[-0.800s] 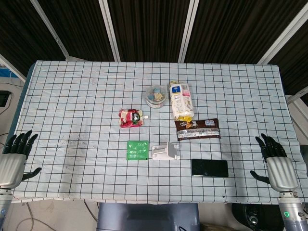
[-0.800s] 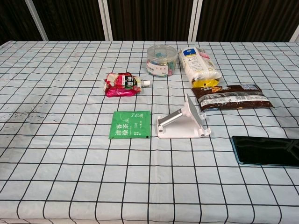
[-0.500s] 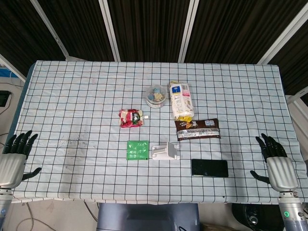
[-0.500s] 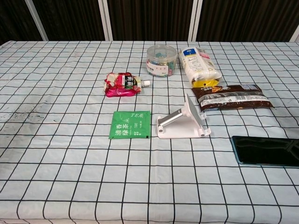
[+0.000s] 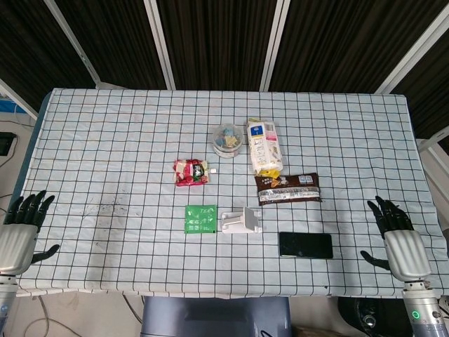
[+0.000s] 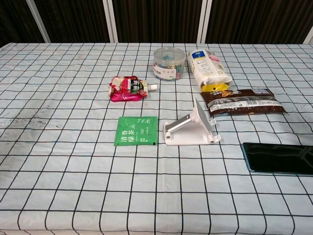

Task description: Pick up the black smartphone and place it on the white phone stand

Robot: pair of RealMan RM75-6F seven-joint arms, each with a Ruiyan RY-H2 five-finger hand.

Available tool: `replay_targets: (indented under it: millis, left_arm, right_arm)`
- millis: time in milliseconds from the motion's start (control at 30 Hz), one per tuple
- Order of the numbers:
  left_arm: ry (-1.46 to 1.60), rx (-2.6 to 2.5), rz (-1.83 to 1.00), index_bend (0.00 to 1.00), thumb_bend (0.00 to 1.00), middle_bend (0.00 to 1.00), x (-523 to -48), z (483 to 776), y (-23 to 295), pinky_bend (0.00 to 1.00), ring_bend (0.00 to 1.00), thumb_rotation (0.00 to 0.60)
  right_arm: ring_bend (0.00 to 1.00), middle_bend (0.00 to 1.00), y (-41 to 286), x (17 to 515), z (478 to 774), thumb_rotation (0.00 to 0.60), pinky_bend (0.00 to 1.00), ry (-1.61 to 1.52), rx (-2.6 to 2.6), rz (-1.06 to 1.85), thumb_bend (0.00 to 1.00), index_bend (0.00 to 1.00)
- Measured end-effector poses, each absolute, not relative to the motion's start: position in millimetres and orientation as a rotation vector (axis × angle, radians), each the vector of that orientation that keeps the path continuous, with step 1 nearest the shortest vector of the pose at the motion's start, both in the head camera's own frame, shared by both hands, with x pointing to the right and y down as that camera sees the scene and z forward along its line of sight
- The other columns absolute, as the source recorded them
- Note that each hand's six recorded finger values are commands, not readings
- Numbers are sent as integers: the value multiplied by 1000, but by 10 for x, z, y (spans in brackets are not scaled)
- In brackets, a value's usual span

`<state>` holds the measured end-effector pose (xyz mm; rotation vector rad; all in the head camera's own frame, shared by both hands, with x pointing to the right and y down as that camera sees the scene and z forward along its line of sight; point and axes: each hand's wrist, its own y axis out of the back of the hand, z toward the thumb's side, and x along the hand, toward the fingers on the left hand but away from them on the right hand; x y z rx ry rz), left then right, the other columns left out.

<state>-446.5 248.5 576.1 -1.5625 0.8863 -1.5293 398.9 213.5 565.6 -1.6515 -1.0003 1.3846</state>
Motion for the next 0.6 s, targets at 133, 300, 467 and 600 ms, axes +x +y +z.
replay_targets:
  millis: [133,300,467,600]
  left_arm:
    - [888,-1568,-1533,0,0,0,-4466,5765,2489,0,0,600]
    - [889,-1572,-1531,0,0,0,-4464,5761,2489,0,0,600]
    - [893,-1578,-1525,0,0,0,-4462,5757,2490,0,0,600]
    - [896,-1580,-1522,0,0,0,-4466,5754,2490,0,0,600]
  right_arm:
    - [0,110,2165,3876,5659,600,144,-975,-1683,1370,116,52]
    - [0,141,2221,3694,5741,600,144,-913,-1733,1396,123,96]
    - [0,186,2271,3466,5872,600,144,-876,-1792,1438,162,185]
    - [0,205,2325,3273,6001,600,143,-824,-1818,1473,195,244]
